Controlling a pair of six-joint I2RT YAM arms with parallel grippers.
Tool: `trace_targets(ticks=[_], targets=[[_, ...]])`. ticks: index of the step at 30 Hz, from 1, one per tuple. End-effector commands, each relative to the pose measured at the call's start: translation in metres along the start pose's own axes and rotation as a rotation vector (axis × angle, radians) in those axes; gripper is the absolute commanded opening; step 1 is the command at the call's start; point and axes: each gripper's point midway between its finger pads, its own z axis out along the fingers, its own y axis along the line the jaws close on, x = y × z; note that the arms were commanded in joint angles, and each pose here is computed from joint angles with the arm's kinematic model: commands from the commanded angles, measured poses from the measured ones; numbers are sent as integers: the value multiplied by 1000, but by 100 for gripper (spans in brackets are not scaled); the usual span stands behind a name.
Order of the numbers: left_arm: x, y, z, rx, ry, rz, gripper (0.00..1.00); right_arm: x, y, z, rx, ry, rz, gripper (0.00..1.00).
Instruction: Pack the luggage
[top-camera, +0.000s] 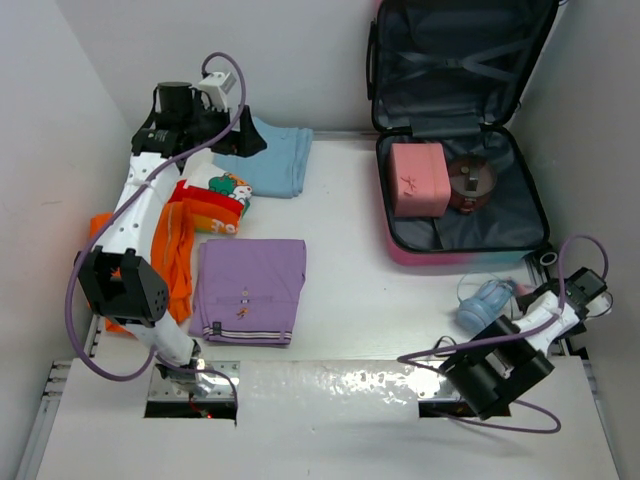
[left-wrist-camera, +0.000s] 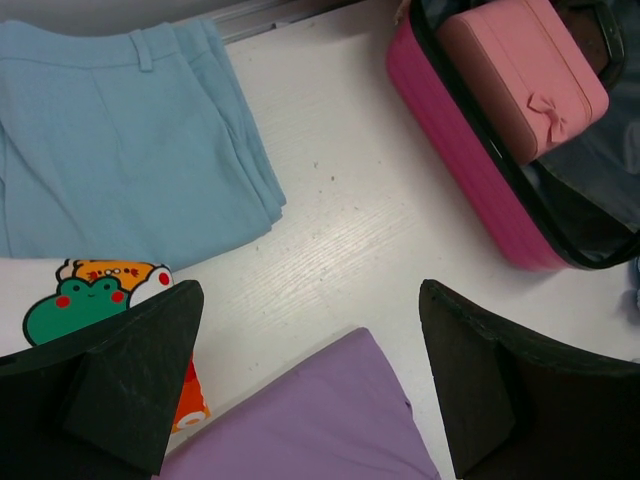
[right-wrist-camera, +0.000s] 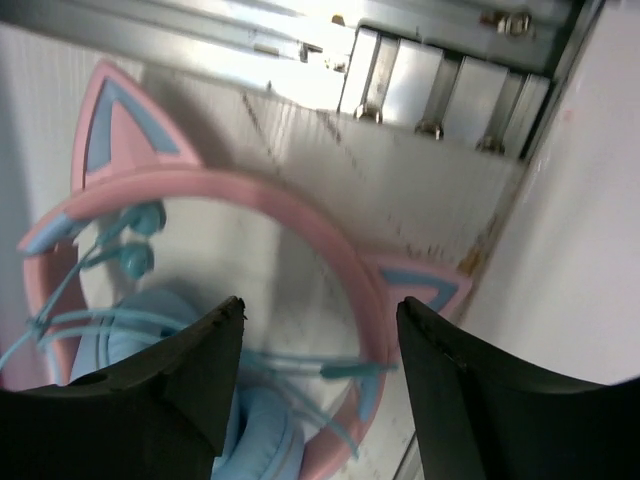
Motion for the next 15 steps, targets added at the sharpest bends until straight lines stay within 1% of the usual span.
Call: trace_targets(ticks=[1, 2, 5, 6, 8, 9, 11, 12, 15], targets=[[-7, -10, -13, 22, -28, 30, 85, -39, 10, 4, -40, -110, -84, 64], [-6, -11, -13, 24, -24, 28, 85, -40, 11, 6, -50, -109, -108, 67], [-7, -10, -13, 21, -27, 21, 85, -39, 8, 11, -41, -108, -149, 70], [-7, -11, -13, 24, -29, 19, 85, -39, 7, 14, -38, -116, -170, 75], [-9, -12, -14, 26, -32, 23, 85, -38, 9, 21, -50, -111, -183, 77], [-9, -11, -14, 24, -31, 30, 85, -30, 16, 28, -89, -62, -196, 77], [-9, -8, -15, 10, -30, 35, 85, -33, 21, 33, -104, -52, -199, 76], [-9, -6, -16, 1, -32, 38, 85, -30, 21, 37, -108, -34, -206, 72], [-11, -3, -16, -4, -38, 32, 85, -35, 29, 41, -142, -43, -215, 69]])
